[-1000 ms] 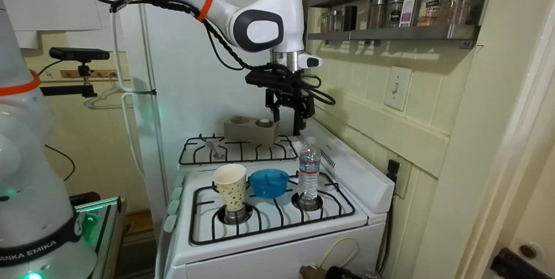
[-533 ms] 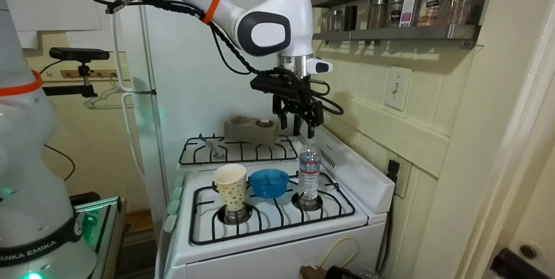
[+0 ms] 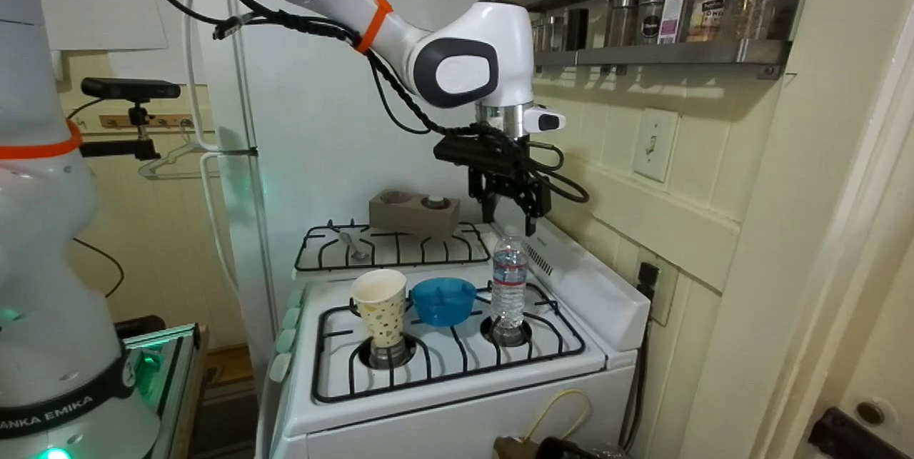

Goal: Put the water bottle in the brown box.

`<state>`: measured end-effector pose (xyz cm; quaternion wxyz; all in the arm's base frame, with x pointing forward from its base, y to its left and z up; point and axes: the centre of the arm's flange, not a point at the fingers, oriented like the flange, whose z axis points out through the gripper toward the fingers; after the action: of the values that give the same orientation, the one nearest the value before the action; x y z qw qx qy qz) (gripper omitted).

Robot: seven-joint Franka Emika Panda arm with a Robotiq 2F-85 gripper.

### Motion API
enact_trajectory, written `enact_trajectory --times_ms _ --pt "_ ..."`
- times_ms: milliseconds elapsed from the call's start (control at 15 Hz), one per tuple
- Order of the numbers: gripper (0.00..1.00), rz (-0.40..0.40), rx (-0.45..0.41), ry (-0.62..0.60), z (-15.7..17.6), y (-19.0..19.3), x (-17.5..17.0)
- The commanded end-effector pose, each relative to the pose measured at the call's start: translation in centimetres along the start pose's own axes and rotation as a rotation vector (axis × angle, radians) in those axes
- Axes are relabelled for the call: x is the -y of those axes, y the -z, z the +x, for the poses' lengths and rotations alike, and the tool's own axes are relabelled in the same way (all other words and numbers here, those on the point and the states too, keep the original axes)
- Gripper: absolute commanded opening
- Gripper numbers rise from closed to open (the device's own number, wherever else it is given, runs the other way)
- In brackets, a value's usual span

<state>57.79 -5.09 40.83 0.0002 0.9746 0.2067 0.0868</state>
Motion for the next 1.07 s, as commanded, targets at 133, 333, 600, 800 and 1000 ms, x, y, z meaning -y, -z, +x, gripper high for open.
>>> enact_trajectory --times_ms 133,333,600,800,1000 --pt "0.73 0.001 0.029 0.031 2.9 -1.1 0.6" --pt "0.67 0.005 0.042 0.031 3.4 -2.0 0.7" --pt "0.61 -0.002 0.059 0.030 3.7 -2.5 0.8" --pt "0.44 -0.011 0.080 0.023 3.8 -1.9 0.8" --pt "0.10 -0.020 0.125 0.016 3.4 -0.9 0.7"
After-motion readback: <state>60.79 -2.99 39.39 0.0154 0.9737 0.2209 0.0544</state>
